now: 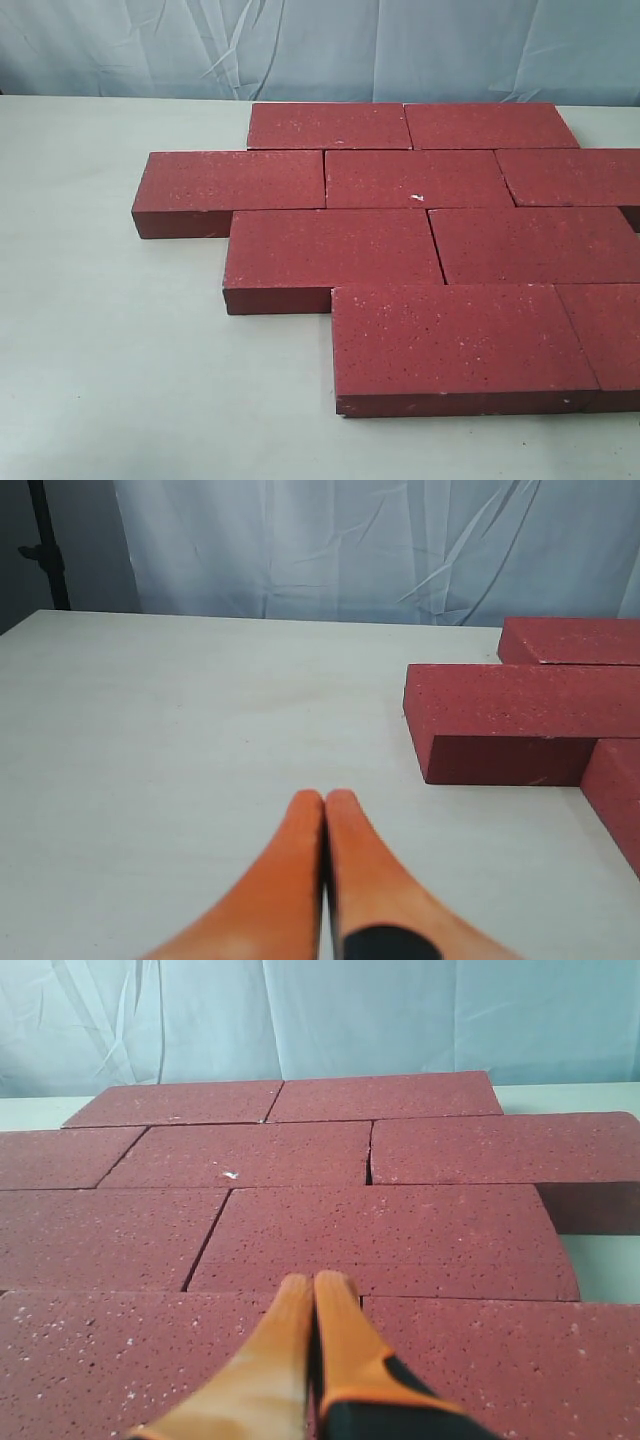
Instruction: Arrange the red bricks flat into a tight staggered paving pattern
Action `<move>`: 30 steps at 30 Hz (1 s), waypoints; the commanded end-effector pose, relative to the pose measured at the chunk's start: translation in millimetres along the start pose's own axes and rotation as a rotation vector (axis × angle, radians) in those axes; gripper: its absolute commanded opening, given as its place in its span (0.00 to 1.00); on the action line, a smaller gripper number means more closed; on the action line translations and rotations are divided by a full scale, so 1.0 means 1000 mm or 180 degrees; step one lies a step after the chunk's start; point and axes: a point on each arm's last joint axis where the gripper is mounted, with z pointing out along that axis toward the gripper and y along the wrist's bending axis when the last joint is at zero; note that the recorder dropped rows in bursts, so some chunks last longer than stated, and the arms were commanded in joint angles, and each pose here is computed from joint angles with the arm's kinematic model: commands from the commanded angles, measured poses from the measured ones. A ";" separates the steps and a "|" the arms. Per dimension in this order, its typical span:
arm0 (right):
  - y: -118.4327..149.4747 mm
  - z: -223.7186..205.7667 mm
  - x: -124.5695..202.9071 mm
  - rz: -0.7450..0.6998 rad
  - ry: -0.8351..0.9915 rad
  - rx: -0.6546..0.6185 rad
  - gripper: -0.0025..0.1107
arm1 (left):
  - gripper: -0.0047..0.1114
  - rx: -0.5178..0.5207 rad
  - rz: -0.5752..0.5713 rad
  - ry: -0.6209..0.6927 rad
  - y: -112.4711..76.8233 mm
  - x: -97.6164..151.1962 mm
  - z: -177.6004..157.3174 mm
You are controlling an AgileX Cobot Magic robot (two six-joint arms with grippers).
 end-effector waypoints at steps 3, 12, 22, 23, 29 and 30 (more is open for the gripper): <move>0.000 0.000 -0.001 -0.0005 -0.0061 0.0014 0.02 | 0.04 -0.0001 -0.0003 -0.0043 0.000 0.000 0.000; 0.000 0.000 -0.001 -0.0005 -0.0061 0.0014 0.02 | 0.04 -0.0001 -0.0003 -0.0043 0.000 0.000 0.000; 0.000 0.000 -0.001 -0.0005 -0.0061 0.0014 0.02 | 0.04 -0.0001 -0.0003 -0.0043 0.000 0.000 0.000; 0.000 0.000 -0.001 -0.0005 -0.0061 0.0014 0.02 | 0.04 -0.0001 -0.0003 -0.0043 0.000 0.000 0.000; 0.000 0.000 -0.001 -0.0005 -0.0061 0.0014 0.02 | 0.04 -0.0001 -0.0003 -0.0043 0.000 0.000 0.000; 0.000 0.000 -0.001 -0.0005 -0.0061 0.0014 0.02 | 0.04 -0.0001 -0.0003 -0.0043 0.000 0.000 0.000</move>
